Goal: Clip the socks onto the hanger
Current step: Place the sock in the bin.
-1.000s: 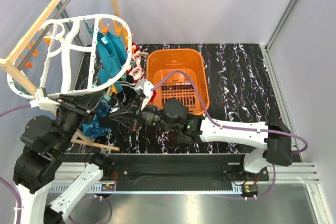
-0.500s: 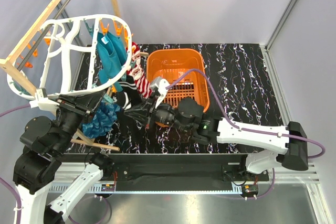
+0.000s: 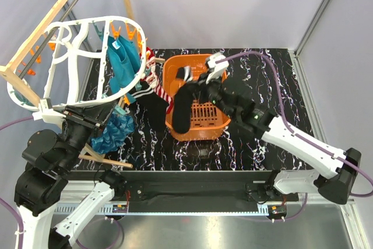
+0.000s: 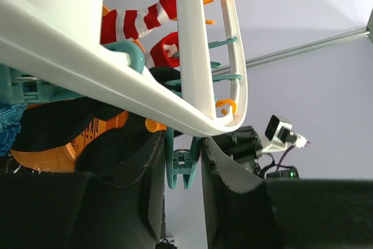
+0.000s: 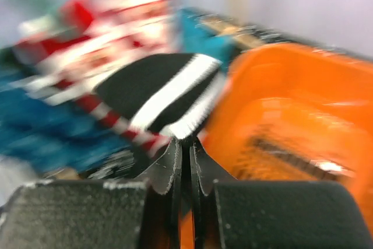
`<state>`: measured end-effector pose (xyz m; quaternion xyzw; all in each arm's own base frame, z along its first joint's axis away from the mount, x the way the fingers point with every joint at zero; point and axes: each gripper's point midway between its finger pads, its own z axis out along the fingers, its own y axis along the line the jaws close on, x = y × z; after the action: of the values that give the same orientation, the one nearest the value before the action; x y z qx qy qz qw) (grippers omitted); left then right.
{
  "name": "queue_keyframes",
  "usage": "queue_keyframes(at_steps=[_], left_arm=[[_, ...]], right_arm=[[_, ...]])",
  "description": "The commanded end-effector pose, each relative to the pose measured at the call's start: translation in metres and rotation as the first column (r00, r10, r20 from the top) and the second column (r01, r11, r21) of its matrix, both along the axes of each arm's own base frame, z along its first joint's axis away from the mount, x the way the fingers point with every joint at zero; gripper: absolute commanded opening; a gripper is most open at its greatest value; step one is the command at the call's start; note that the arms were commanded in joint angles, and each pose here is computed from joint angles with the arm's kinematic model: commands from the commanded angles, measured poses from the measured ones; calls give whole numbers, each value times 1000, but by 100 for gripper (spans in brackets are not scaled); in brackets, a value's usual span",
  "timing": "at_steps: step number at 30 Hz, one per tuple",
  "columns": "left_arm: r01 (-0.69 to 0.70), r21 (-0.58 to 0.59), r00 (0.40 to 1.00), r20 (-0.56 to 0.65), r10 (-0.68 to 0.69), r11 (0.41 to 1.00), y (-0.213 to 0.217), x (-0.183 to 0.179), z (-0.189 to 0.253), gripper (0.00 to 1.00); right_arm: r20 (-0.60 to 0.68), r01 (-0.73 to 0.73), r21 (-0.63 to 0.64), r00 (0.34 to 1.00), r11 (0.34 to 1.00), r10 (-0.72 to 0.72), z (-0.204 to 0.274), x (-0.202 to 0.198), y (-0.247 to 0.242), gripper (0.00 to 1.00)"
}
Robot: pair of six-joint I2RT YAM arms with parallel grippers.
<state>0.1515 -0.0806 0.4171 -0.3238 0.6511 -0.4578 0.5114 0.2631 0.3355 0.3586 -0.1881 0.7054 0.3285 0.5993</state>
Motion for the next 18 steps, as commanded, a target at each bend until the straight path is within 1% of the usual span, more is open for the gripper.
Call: queue_keyframes(at_steps=[1, 2, 3, 4, 5, 6, 7, 8, 9, 11, 12, 13, 15, 16, 17, 18], left_arm=[[-19, 0, 999, -37, 19, 1000, 4, -3, -12, 0], [-16, -1, 999, -36, 16, 1000, 3, -2, -12, 0], [-13, -2, 999, -36, 13, 1000, 3, -2, -12, 0], [-9, 1, 999, -35, 9, 1000, 2, -1, -12, 0], [-6, 4, 999, -38, 6, 1000, 1, -1, -12, 0], [-7, 7, 999, -37, 8, 1000, 2, -2, -12, 0], [-10, 11, 999, -42, 11, 1000, 2, -1, -14, 0], [-16, 16, 999, -44, 17, 1000, 4, -2, -15, 0], [-20, 18, 999, -43, 21, 1000, 5, -3, -15, 0], [-26, 24, 999, -47, 27, 999, 7, -3, -18, 0], [-27, 28, 998, -48, 28, 999, 7, -3, -18, 0], [-30, 28, 998, -51, 32, 999, 8, -3, -18, 0], [-30, 29, 998, -49, 32, 999, 8, -4, -18, 0], [-30, 31, 998, -53, 32, 999, 8, -4, -19, 0], [-30, 31, 998, -53, 32, 999, 8, -4, -19, 0], [-30, 33, 998, -57, 32, 999, 8, -4, -20, 0]], right_arm=[[125, 191, -140, 977, 972, -174, 14, 42, -42, 0], [143, 214, -172, 971, 961, -191, 10, 54, -46, 0], [158, 248, -233, 964, 940, -215, 1, 75, -47, 0], [154, 271, -279, 960, 921, -235, -7, 86, -51, 0], [160, 293, -336, 954, 895, -253, -19, 107, -51, 0], [148, 302, -358, 953, 884, -266, -28, 117, -51, 0], [147, 300, -413, 954, 860, -262, -40, 126, -52, 0], [125, 287, -475, 958, 832, -259, -67, 139, -44, 0], [134, 295, -492, 955, 819, -263, -70, 150, -42, 0], [113, 285, -576, 956, 766, -271, -97, 166, -42, 0], [91, 274, -619, 956, 736, -280, -121, 182, -33, 0], [75, 271, -659, 952, 702, -298, -139, 189, -34, 3], [21, 246, -702, 945, 669, -326, -178, 205, -21, 8], [-10, 228, -734, 938, 640, -345, -194, 206, -24, 20], [-37, 206, -745, 937, 634, -347, -211, 212, -14, 27], [-71, 189, -743, 931, 642, -357, -219, 211, -11, 34]])
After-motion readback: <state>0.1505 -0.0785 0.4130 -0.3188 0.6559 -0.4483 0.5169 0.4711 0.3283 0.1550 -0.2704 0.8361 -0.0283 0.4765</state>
